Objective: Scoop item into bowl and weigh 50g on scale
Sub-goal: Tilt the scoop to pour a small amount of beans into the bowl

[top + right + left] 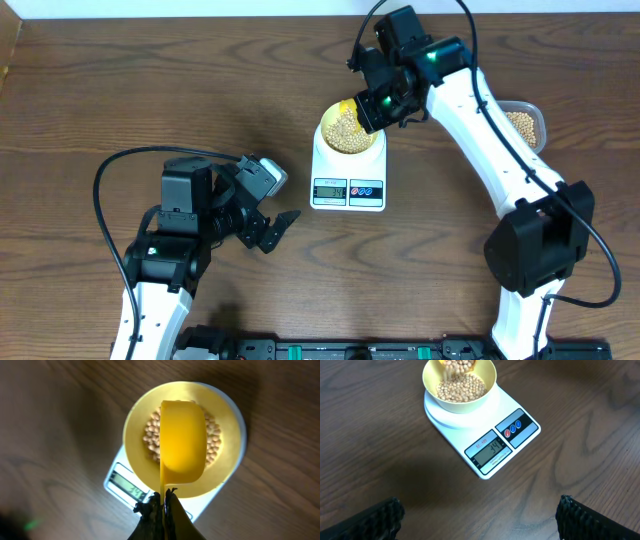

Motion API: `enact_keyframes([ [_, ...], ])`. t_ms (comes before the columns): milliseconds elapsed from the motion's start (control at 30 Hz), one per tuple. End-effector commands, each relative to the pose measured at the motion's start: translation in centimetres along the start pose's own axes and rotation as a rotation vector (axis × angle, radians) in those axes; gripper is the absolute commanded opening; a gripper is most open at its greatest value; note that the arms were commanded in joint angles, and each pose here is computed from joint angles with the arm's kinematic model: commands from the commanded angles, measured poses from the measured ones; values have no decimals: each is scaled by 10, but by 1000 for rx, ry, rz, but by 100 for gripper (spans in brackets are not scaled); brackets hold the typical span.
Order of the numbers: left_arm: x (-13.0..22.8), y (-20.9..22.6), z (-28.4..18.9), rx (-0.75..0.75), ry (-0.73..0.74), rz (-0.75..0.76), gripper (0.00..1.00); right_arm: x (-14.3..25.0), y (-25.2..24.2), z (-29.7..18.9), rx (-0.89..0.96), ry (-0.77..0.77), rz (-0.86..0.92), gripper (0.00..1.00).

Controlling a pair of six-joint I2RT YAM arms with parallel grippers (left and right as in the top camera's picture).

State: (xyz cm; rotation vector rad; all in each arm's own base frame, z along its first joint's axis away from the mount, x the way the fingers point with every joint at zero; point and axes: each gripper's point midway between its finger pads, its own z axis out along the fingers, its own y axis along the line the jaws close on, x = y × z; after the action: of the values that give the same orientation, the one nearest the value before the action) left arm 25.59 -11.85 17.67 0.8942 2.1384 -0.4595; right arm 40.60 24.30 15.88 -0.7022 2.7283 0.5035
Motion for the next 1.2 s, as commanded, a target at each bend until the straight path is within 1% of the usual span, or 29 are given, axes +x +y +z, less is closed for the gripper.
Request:
enact_keyframes([
  [0,-5,1,-2,3,-14,8,99,-8,2,-17,83,-38,-87,1],
  [500,-5,1,-2,3,-13,7,99,-9,7,-21,102,-34,-122,1],
  [667,-5,1,-2,3,-14,8,99,-9,8,-19,145,-30,-146,1],
  [1167,-5,1,-2,3,-14,8,99,-9,10,-19,136,-32,-137,1],
])
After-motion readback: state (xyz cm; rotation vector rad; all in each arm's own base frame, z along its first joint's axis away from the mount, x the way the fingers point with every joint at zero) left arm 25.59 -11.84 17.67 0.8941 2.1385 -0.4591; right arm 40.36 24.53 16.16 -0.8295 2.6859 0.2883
